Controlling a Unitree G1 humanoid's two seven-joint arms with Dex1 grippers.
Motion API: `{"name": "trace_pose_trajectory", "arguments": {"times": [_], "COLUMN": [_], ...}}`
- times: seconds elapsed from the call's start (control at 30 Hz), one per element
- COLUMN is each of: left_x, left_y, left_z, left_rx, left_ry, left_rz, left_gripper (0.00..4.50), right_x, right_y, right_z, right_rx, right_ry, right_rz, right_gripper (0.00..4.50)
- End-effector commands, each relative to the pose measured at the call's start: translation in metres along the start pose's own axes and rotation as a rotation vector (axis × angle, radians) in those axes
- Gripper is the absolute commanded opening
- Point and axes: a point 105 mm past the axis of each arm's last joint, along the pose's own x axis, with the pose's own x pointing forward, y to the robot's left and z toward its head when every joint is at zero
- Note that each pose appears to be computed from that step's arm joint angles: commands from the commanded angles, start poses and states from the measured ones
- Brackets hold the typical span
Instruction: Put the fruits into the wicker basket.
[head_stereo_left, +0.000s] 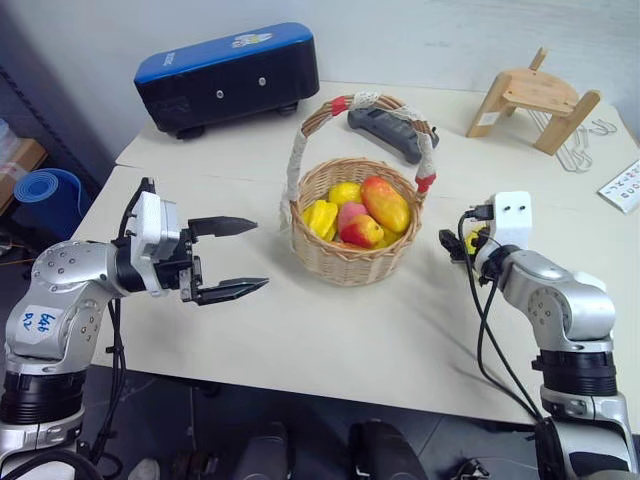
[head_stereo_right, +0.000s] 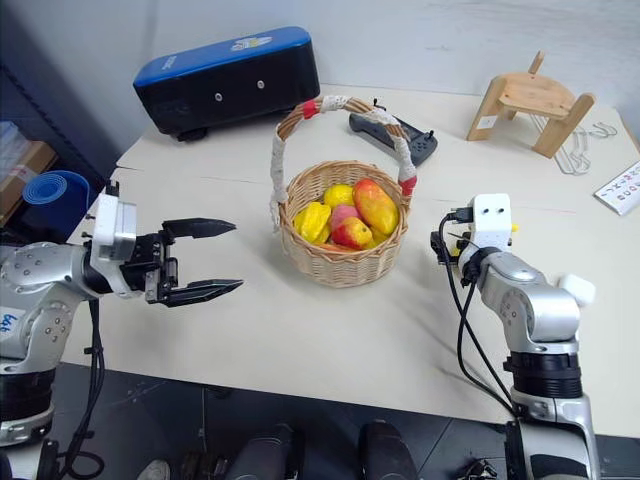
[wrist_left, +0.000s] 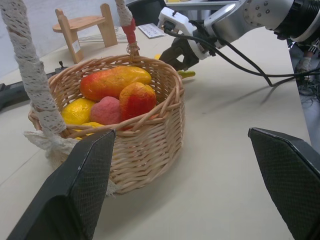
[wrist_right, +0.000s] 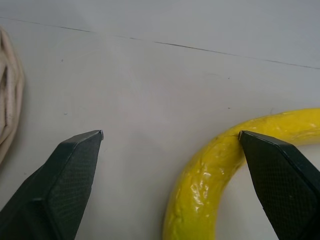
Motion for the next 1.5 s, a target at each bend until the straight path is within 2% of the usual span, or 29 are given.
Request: {"name": "trace_pose_trajectory", "arguments": {"times": [0.03,0.1,0.2,0.37,0.6,0.7,0.87,1.0,1.07,1.13,1.23,1.37,1.5], "left_x": [-0.003,-0.003,-0.004,-0.004,-0.001,0.000,-0.001,-0.003,-0.004,-0.004,-0.005,-0.006,-0.007], "left_y": [-0.002,-0.003,-0.002,-0.002,0.000,0.000,-0.001,-0.002,-0.003,-0.004,-0.003,-0.002,-0.002], "left_z": [0.014,0.014,0.014,0.015,0.015,0.015,0.014,0.013,0.012,0.010,0.008,0.006,0.007], "left_rx": [0.048,0.048,0.049,0.054,0.061,0.063,0.062,0.054,0.047,0.040,0.034,0.028,0.025], "left_ry": [-0.020,-0.018,-0.020,-0.019,-0.022,-0.024,-0.027,-0.034,-0.036,-0.035,-0.033,-0.031,-0.037], "left_rz": [0.002,0.006,0.012,0.016,0.008,0.005,0.006,0.010,0.009,0.008,0.008,0.012,0.022], "left_gripper": [4.46,4.46,4.46,4.46,4.46,4.50,4.50,4.50,4.50,4.50,4.50,4.50,4.50], "right_x": [-0.001,-0.001,-0.008,-0.008,-0.001,0.001,-0.007,-0.030,-0.050,-0.084,-0.120,-0.152,-0.166], "right_y": [-0.006,-0.002,0.001,0.000,-0.003,-0.001,-0.009,-0.009,0.000,0.015,0.024,0.047,0.086], "right_z": [0.009,0.012,0.028,-0.009,-0.016,-0.013,-0.003,0.019,0.024,0.019,0.020,0.027,0.042], "right_rx": [-0.009,-0.006,-0.004,0.073,0.113,0.136,0.119,0.064,-0.076,-0.208,-0.217,-0.217,-0.221], "right_ry": [-0.033,-0.053,-0.154,-0.003,0.037,0.029,-0.038,-0.151,-0.189,-0.192,-0.174,-0.119,-0.181], "right_rz": [-0.031,-0.021,-0.014,-0.029,-0.049,-0.024,0.052,0.248,0.416,0.694,0.946,1.180,1.339], "right_gripper": [4.50,4.50,4.50,4.50,4.50,3.89,2.26,0.87,0.87,0.87,0.87,0.87,0.87]}}
